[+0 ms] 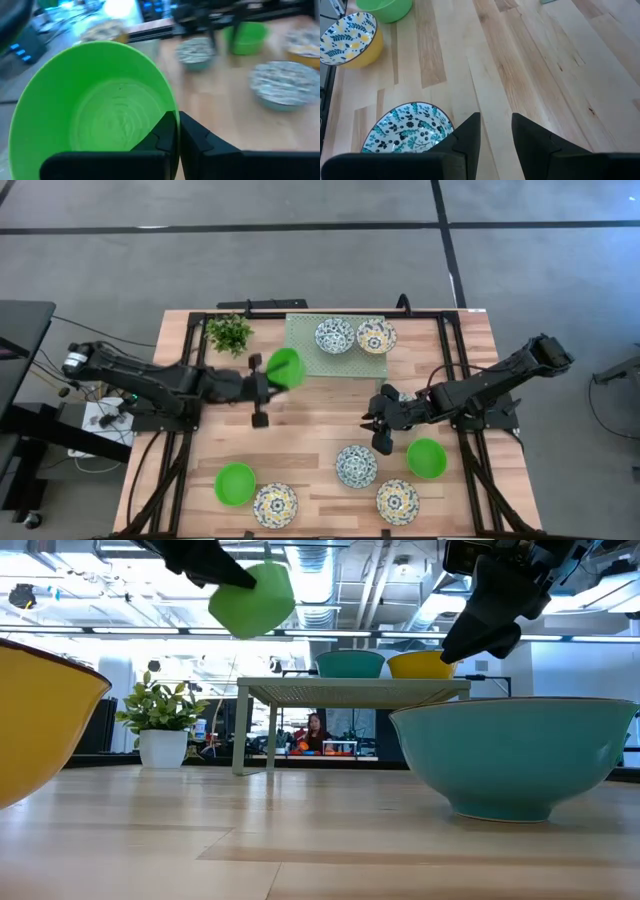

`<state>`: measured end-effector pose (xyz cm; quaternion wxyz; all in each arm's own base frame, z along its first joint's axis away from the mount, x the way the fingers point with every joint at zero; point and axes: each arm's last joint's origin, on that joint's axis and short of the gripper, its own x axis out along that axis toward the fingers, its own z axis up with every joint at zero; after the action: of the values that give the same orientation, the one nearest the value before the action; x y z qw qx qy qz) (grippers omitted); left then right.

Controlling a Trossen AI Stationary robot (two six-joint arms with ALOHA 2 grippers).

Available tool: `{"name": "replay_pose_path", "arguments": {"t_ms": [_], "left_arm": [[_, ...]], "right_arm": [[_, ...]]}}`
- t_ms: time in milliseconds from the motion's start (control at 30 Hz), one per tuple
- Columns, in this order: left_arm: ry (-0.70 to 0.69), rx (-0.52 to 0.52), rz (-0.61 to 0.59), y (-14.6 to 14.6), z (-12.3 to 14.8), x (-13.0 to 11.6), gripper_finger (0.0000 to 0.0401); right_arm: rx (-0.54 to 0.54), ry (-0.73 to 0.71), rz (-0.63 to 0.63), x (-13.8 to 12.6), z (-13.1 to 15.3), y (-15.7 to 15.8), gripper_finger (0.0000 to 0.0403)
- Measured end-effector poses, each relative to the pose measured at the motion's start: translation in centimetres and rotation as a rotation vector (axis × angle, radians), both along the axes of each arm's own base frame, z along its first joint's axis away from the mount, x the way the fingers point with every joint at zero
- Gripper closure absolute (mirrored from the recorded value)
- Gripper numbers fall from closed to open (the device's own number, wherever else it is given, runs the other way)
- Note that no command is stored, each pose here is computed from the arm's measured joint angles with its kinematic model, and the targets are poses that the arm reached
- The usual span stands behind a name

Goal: Pick & Place Mini bowls
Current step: Put the middle green bowl on the shelf

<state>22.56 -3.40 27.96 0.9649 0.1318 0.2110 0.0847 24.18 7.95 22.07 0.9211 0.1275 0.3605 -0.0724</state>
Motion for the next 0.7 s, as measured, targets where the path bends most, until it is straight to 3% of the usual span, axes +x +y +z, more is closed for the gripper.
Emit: {"name": "replay_pose_path", "arguments": {"t_ms": [400, 700], "left_arm": [[0.09, -0.01, 0.274, 6.5, -2.1, 1.8, 0.0392], [0.114, 0.043, 0.269, 7.3, -3.8, 3.8, 0.0392]], "right_arm": [[-0.044, 0.002, 0.041, 0.0, 0.0, 0.0, 0.0296], [-0.057, 0.003, 0.053, 0.0, 0.0, 0.0, 0.0296]]}}
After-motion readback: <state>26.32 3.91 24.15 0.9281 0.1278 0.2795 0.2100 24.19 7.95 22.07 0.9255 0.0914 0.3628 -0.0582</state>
